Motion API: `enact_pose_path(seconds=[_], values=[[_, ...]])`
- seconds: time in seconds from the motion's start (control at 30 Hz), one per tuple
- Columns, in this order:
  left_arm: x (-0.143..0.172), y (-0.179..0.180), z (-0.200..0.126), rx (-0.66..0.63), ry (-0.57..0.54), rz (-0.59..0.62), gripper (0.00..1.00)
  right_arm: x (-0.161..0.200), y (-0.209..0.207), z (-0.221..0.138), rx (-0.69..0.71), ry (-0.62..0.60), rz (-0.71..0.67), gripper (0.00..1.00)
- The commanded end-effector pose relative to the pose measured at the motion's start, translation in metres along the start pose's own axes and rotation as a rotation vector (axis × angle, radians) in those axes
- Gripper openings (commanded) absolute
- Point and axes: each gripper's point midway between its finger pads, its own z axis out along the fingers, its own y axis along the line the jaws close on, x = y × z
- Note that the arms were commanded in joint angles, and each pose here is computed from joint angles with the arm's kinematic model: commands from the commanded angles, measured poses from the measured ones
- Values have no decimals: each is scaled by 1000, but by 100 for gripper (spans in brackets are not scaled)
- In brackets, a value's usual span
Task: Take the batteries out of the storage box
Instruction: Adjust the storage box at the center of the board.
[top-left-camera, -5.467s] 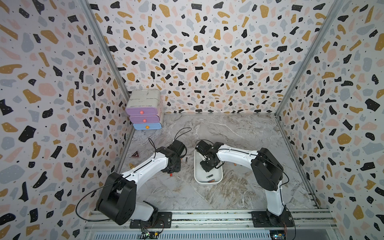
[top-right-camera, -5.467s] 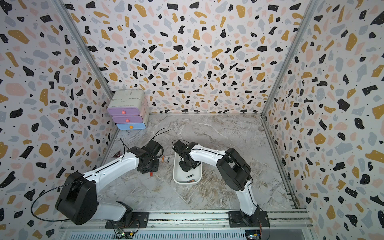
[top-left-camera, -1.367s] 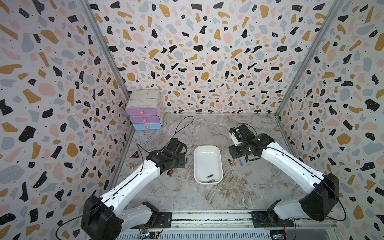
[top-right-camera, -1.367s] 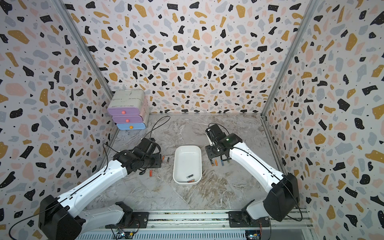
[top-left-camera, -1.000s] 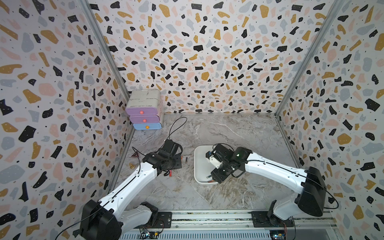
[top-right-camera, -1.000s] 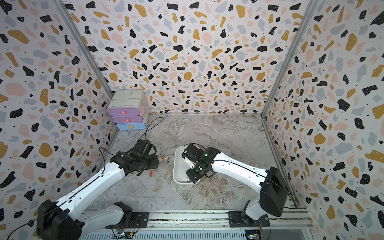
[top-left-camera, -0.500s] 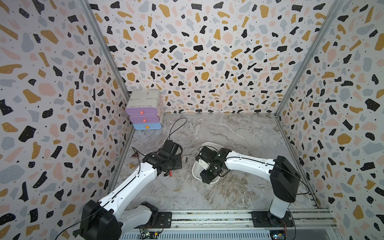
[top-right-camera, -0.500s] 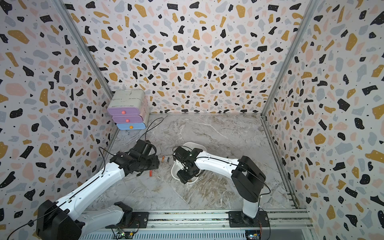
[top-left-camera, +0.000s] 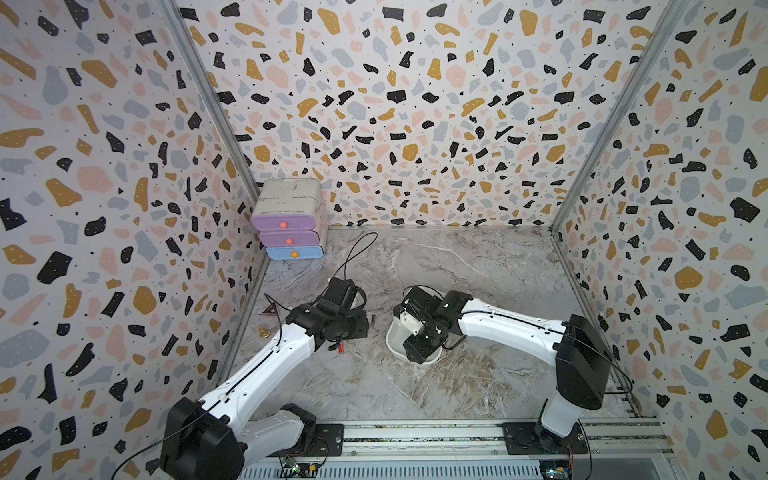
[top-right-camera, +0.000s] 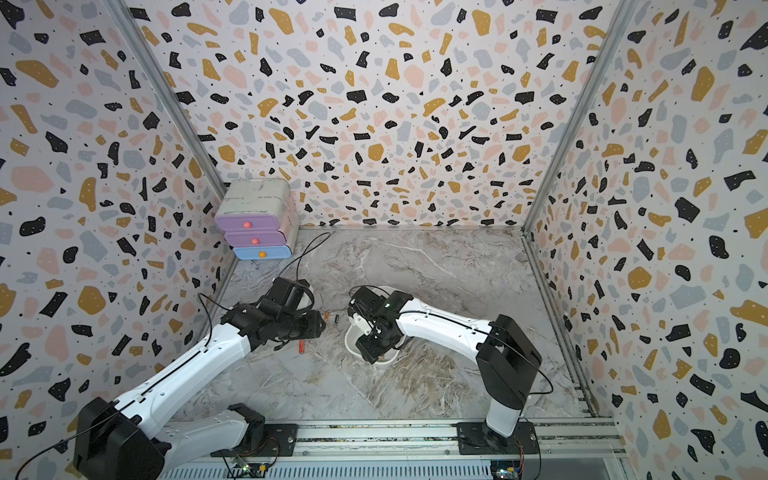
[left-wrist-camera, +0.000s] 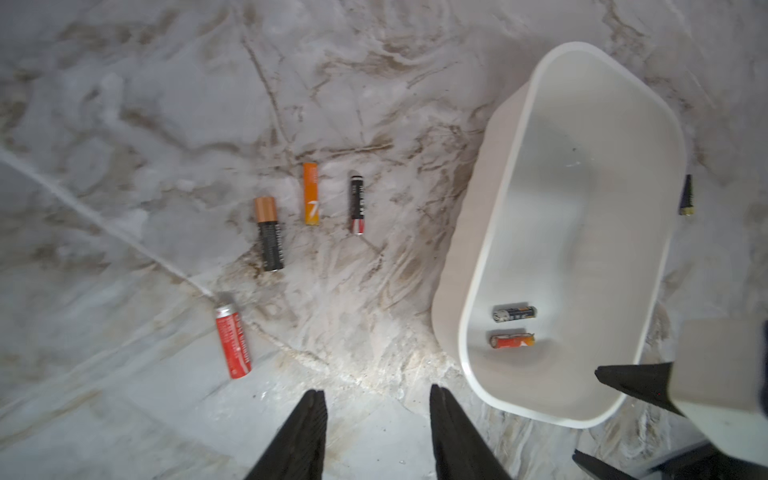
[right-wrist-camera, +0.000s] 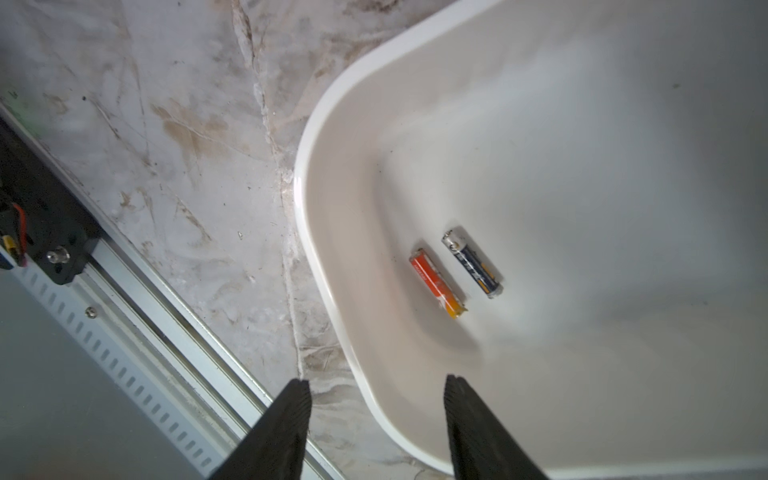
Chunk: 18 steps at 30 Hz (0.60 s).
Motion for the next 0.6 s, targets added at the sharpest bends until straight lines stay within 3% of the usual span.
enact_pose_path(seconds=[0.0, 0.17, 0.57], values=[[-1, -35, 10, 170, 63, 82, 43, -18, -23, -58, 47, -154, 64, 57], [6, -59, 27, 162, 103, 234, 47, -11, -64, -79, 109, -210, 179, 57], [-14, -48, 77, -21, 117, 283, 39, 11, -71, -59, 75, -184, 219, 57]])
